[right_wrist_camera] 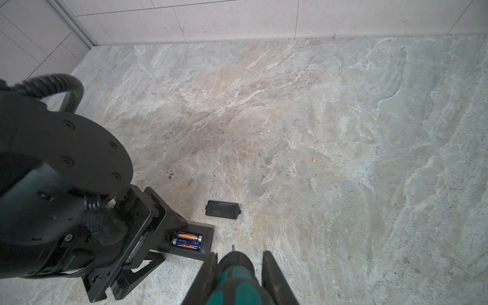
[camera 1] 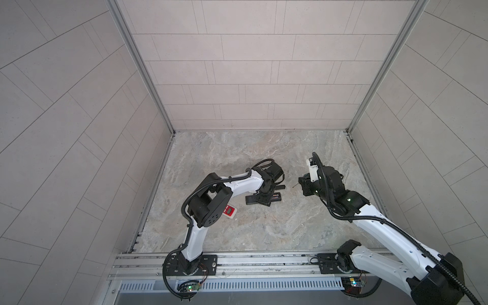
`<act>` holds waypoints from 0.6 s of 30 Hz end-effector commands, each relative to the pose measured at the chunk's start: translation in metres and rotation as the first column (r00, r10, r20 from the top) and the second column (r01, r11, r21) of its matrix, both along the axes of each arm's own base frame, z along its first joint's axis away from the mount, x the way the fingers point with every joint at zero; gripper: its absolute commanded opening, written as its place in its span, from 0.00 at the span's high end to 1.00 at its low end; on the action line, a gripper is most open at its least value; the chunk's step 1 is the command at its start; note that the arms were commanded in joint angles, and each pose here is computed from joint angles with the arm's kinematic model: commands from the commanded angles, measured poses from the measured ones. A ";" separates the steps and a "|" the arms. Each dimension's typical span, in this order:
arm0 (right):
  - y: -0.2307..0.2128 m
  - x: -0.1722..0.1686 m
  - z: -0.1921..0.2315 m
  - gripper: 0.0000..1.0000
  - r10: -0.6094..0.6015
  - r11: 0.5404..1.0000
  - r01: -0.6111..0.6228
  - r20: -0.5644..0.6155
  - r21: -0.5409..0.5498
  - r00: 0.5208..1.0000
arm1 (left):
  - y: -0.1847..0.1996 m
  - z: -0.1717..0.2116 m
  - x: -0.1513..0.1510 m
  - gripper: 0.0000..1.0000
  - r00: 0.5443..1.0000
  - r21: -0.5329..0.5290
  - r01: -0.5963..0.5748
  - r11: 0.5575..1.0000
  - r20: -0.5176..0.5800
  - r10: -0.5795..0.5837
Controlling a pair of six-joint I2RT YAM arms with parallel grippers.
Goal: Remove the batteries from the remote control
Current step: 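Lift and tilt the remote with the left gripper while the right gripper withdraws the screwdriver, then bring the screwdriver tip to the battery compartment with the right gripper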
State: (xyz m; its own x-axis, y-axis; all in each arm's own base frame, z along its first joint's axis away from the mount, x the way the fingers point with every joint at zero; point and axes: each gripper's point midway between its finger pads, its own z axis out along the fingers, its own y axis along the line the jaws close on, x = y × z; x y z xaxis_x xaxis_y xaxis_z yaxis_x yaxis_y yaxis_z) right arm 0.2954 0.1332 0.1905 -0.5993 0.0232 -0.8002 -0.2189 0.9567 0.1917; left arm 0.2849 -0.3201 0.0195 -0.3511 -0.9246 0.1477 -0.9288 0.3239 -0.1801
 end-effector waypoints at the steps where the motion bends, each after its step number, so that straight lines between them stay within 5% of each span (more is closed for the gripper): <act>1: 0.001 0.004 0.009 0.99 -0.008 1.000 0.008 0.027 0.025 1.000 | 0.027 -0.021 -0.008 0.39 0.998 0.126 -0.022 0.992 -0.051 0.029; 8: -0.001 0.002 -0.001 0.99 -0.034 0.998 0.033 0.012 0.057 0.999 | 0.039 -0.007 0.000 0.52 0.996 0.200 0.086 0.976 -0.032 -0.081; 18: -0.005 -0.007 -0.007 0.98 -0.064 0.992 0.062 0.012 0.109 0.998 | 0.055 0.005 0.005 0.51 0.962 0.305 0.273 0.913 -0.079 -0.261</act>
